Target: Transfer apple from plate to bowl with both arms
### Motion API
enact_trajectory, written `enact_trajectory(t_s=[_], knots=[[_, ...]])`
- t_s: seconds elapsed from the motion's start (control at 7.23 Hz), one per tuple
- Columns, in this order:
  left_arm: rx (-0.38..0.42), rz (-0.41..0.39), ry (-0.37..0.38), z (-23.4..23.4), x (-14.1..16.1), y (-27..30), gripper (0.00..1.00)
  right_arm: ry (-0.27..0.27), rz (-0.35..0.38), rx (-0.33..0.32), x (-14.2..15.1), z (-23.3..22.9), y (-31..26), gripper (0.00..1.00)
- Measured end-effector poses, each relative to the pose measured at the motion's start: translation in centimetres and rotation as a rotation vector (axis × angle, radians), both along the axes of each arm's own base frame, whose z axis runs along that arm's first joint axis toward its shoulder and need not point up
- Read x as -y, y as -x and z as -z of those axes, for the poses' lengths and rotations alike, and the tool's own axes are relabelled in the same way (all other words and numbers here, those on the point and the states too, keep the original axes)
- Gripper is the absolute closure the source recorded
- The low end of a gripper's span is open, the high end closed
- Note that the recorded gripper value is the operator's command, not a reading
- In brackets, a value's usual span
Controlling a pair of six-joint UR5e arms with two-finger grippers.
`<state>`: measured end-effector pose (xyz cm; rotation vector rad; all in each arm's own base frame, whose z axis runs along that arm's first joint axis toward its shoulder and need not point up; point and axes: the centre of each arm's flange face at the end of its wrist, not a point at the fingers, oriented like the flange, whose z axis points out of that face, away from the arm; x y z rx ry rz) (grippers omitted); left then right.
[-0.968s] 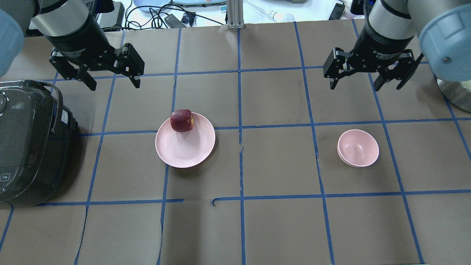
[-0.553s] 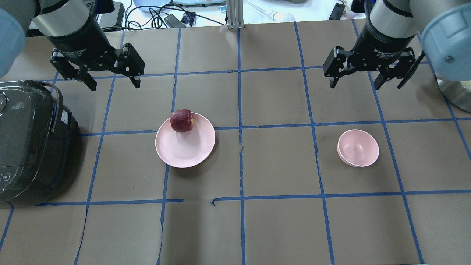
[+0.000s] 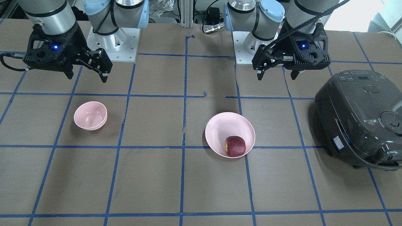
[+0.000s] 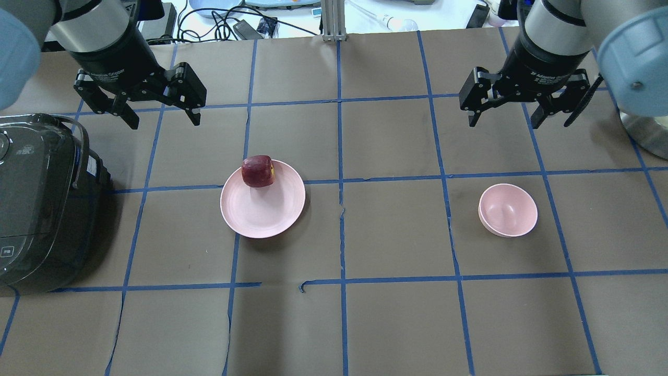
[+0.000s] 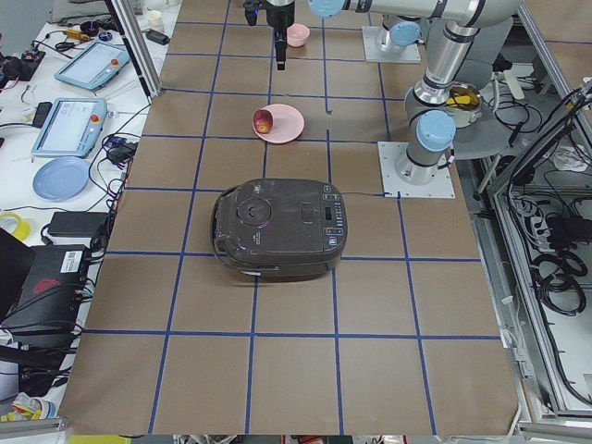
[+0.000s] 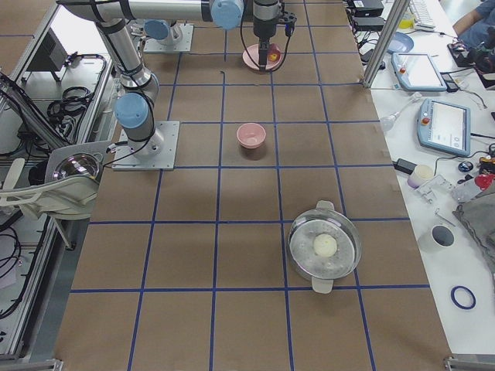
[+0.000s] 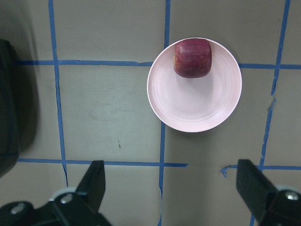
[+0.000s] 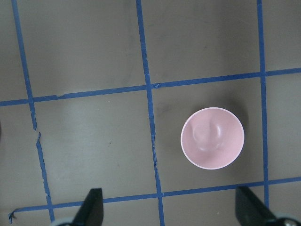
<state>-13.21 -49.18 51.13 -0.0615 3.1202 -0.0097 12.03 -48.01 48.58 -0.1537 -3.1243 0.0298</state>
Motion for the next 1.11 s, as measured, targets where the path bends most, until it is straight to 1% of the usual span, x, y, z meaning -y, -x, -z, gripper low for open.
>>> enact_trajectory(t_s=[0.41,0.69,0.83,0.97,1.11], knots=[[0.001,0.000,0.003,0.2,0.4,0.0,0.00,-0.001,-0.001,0.001,0.0,0.0,0.0,0.00],[0.001,-0.006,0.022,0.7,1.0,0.2,0.00,-0.002,-0.004,-0.002,0.3,0.3,0.1,0.00],[0.000,-0.010,0.038,1.9,1.6,1.0,0.00,-0.005,-0.040,-0.001,0.9,0.9,0.3,0.00],[-0.002,-0.006,0.059,4.3,2.7,2.0,0.01,-0.019,-0.118,-0.002,1.9,2.1,0.4,0.00],[-0.006,-0.007,0.087,8.4,4.0,3.0,0.01,-0.042,-0.200,-0.001,3.2,3.9,1.0,0.00]])
